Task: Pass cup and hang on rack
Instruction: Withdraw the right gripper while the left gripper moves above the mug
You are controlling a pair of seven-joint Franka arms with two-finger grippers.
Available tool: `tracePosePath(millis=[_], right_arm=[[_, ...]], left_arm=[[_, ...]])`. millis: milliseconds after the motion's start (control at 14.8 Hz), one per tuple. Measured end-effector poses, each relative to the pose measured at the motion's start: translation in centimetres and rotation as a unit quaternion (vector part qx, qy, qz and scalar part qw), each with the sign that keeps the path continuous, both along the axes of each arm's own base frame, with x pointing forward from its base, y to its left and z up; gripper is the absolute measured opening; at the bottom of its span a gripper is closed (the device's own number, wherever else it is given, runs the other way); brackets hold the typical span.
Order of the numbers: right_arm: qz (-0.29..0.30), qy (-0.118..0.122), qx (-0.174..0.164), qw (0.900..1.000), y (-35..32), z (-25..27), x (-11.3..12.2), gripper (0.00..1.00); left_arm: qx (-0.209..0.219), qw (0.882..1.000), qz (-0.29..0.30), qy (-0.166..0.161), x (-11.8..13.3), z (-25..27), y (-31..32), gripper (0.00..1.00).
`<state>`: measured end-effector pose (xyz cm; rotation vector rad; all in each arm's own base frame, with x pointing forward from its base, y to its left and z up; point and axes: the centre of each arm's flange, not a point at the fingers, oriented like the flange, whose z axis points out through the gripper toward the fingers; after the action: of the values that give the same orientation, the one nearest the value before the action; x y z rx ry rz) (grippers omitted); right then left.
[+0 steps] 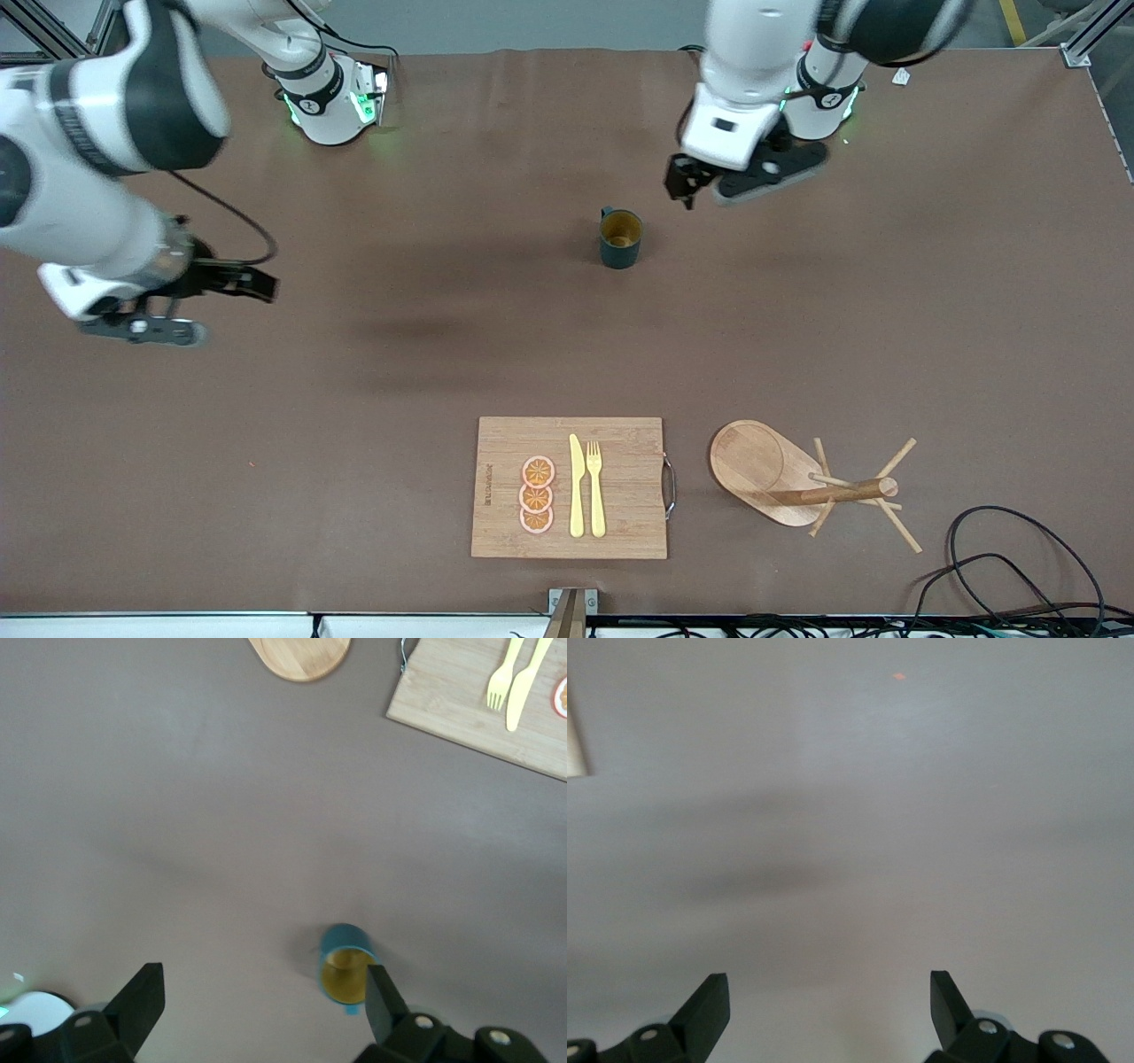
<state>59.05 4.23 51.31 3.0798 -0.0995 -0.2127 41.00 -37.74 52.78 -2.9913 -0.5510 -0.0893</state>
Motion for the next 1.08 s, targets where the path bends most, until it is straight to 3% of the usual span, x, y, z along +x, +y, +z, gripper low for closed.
tracePosePath(millis=[338,541,947,1083], right_arm=[[0.063,-0.011,0.014,0.998,-4.9,1.2,-0.5,1.0],[0.106,-0.031,0.016,0.994,-6.1,1.6,-1.8,1.0],[0.198,-0.084,0.009,0.977,-11.8,-0.4,-5.9,1.0],[0.2,-0.081,0.009,0.976,-13.4,-2.4,-6.7,1.0]], left_arm=[[0.038,0.997,0.044,-0.058,-9.6,-7.8,-6.8,0.98],[0.048,0.993,0.055,-0.097,-14.7,-11.9,-8.5,0.98],[0.061,0.982,0.071,-0.163,-19.2,-18.2,-10.7,0.96],[0.069,0.98,0.071,-0.17,-20.4,-20.8,-11.3,0.96]])
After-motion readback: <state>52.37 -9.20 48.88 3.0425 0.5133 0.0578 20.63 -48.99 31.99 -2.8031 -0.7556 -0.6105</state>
